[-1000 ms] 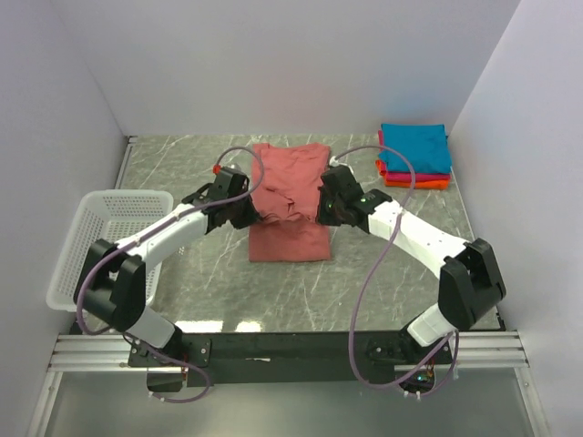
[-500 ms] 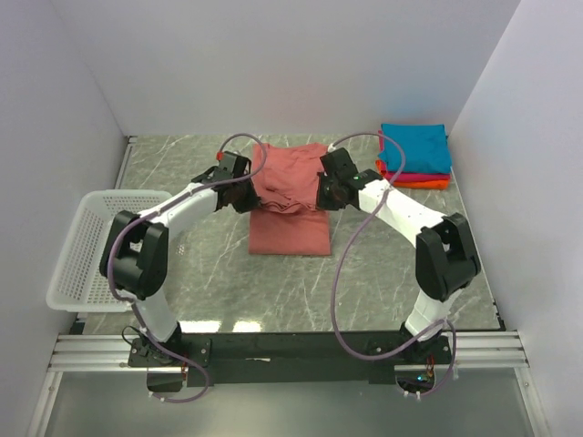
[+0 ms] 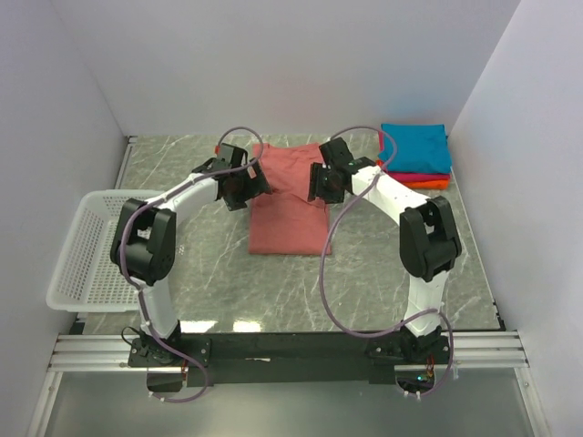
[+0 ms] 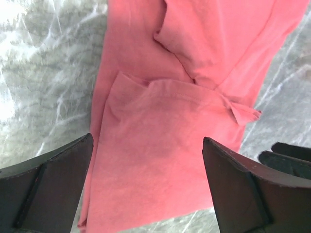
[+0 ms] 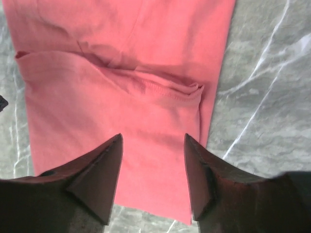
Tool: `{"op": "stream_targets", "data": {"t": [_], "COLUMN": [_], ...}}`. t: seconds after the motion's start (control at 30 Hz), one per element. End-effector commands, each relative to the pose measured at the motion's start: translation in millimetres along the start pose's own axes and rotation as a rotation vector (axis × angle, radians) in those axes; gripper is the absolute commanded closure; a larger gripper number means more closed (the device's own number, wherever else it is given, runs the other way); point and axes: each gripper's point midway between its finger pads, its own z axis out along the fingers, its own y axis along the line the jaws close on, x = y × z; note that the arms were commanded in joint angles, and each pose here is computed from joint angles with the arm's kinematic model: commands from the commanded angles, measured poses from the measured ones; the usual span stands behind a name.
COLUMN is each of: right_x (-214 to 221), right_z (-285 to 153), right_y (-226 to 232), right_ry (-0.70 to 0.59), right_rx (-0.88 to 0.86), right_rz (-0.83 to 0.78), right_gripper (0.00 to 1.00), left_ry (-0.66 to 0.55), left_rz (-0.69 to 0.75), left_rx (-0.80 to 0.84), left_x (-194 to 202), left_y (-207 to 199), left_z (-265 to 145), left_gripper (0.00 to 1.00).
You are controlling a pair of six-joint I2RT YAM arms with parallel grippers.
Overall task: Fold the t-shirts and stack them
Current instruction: Fold the tshirt
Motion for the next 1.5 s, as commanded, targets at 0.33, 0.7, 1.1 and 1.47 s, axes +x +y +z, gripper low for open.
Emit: {"op": "stream_targets", "data": {"t": [0.33,0.7,1.1,1.47], "right_x": [31,-15,-103,-68], "right_z": [-8,49,60,1], "right_y": [25,11,8,-3], "right_ry": [0.042,-0.019,-0.208,-0.2], "right_rx": [-0.206,-0.035,0.014,-0.019], "right_rz": [0.007,-0.019,-0.063,-0.034], "right_gripper": [0.35,0.35,0.35,0.34], "left_ry": [0.069,0.167,0.177,0.083], "left_rz": [-0.013,0.021,0.024,0.033], "left_rx": [0.139,0.102,-0.012,-0.004], "left_x": [60,108,119,96], "left_y": [8,19,50,39], "left_z": [-47,-30,-19,-43], "left_gripper": [0.0,0.01,0.01,0.0]}}
